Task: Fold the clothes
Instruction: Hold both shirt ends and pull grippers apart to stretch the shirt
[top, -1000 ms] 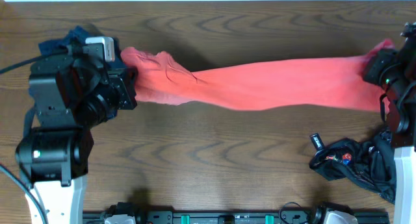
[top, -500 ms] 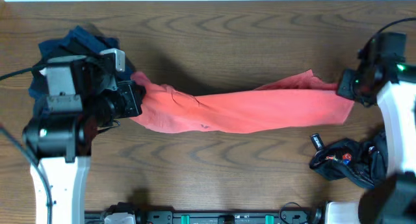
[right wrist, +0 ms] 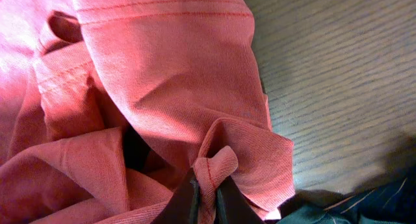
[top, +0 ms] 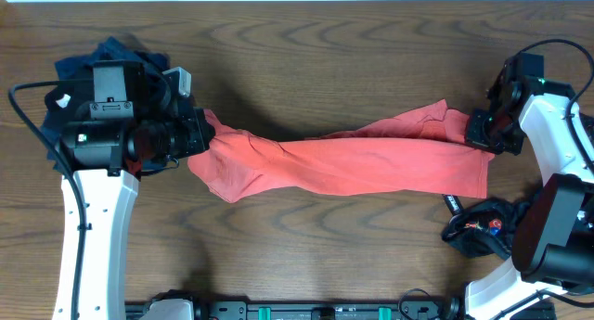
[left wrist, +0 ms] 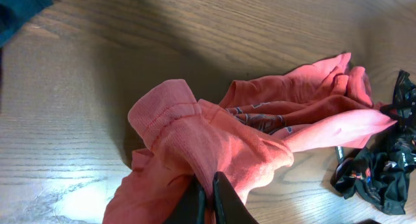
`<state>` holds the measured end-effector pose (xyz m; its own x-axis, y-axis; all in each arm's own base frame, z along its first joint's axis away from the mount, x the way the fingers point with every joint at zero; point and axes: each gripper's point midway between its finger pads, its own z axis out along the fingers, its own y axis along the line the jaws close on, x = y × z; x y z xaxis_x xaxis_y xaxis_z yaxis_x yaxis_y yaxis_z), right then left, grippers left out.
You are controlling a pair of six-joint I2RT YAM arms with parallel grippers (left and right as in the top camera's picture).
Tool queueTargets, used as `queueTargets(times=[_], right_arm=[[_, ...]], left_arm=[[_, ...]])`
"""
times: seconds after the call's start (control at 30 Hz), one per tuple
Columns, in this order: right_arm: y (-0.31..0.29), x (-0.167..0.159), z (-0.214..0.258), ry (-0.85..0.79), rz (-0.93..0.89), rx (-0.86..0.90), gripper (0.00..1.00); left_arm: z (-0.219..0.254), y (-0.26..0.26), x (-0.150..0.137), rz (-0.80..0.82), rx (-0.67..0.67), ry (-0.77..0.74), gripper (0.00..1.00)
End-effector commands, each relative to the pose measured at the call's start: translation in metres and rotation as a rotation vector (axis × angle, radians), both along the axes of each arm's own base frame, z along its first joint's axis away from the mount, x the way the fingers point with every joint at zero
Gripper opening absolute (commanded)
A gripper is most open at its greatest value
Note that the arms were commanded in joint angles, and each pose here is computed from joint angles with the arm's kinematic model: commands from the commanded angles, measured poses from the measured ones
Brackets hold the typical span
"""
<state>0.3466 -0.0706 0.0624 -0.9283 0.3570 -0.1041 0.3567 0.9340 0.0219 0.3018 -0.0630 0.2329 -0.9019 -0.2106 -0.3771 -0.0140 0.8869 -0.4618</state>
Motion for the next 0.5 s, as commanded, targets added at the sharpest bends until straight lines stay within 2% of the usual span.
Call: queueTargets(times=[0.0, 0.47], right_arm=[[-0.0033, 0.0024, 0.0007, -0.008, 0.0, 0.006, 0.11], [0.0003, 0.0027, 0.0007, -0.011, 0.002, 0.026, 0.13]], left_arm=[[0.0012, 0.0014, 0.0002, -0.003, 0.002, -0.009, 0.06], [0.0013, 0.0014, 0.0002, -0.015, 0.009, -0.015, 0.06]])
